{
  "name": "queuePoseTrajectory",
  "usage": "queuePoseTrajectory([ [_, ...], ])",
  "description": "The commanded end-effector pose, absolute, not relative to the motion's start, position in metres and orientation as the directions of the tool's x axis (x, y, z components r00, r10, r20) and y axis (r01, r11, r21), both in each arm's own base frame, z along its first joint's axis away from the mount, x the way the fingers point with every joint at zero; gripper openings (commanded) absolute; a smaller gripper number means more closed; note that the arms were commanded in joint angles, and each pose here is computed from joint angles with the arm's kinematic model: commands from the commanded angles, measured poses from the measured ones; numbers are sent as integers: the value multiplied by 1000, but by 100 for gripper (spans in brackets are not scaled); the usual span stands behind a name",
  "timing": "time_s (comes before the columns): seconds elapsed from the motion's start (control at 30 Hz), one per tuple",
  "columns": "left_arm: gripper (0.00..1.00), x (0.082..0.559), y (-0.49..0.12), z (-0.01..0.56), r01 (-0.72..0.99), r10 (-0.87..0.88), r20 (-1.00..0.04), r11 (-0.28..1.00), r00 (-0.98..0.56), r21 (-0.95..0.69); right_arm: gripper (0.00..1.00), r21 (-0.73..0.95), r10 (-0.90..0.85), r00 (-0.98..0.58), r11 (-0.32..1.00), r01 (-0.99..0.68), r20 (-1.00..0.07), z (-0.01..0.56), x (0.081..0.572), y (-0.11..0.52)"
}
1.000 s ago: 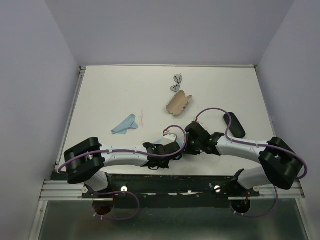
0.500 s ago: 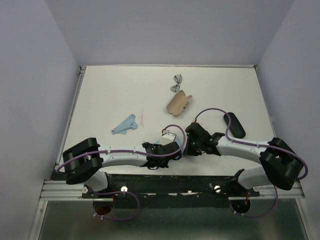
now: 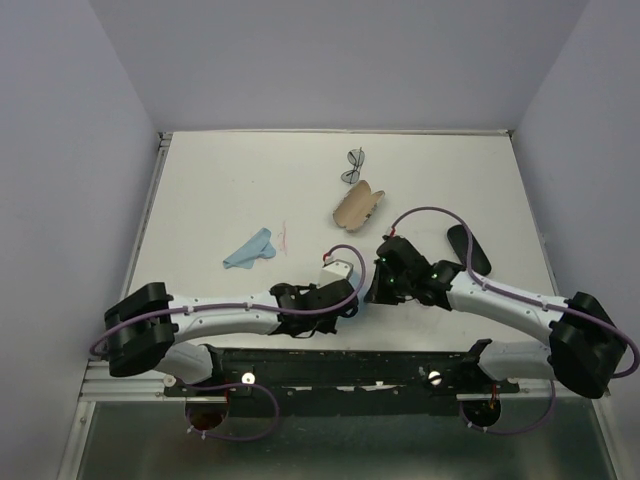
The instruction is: Organize the sunglasses
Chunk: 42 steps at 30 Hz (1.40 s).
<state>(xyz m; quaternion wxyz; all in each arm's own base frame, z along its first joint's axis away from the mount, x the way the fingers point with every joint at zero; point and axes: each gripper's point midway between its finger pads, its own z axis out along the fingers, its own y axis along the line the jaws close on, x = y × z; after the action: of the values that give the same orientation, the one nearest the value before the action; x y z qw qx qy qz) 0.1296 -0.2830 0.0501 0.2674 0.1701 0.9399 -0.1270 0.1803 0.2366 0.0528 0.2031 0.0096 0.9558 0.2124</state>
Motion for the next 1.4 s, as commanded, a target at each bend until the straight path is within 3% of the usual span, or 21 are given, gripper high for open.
queuePoseTrajectory([
  [0.0,0,113,-294,79,488,296,-557,842,-776,-231,1,463,54,-934,877,-125,-353,79,164,244],
  [0.37,0,60,-302,124,616,376,-514,643,-771,-455,1,518,42,-959,848,-115,-281,121,130,230],
  [0.57,0,58,-304,126,611,368,-511,636,-777,-472,1,527,101,-949,847,-75,-298,131,131,224],
  [0.87,0,116,-285,107,420,204,-532,849,-822,-322,0,459,203,-881,888,-18,-427,120,174,220],
  [1.13,0,179,-277,93,246,44,-536,918,-843,-312,1,405,253,-787,914,4,-563,112,225,229],
  [1.37,0,212,-259,84,170,19,-537,958,-843,-233,1,338,230,-733,941,0,-640,107,265,243],
])
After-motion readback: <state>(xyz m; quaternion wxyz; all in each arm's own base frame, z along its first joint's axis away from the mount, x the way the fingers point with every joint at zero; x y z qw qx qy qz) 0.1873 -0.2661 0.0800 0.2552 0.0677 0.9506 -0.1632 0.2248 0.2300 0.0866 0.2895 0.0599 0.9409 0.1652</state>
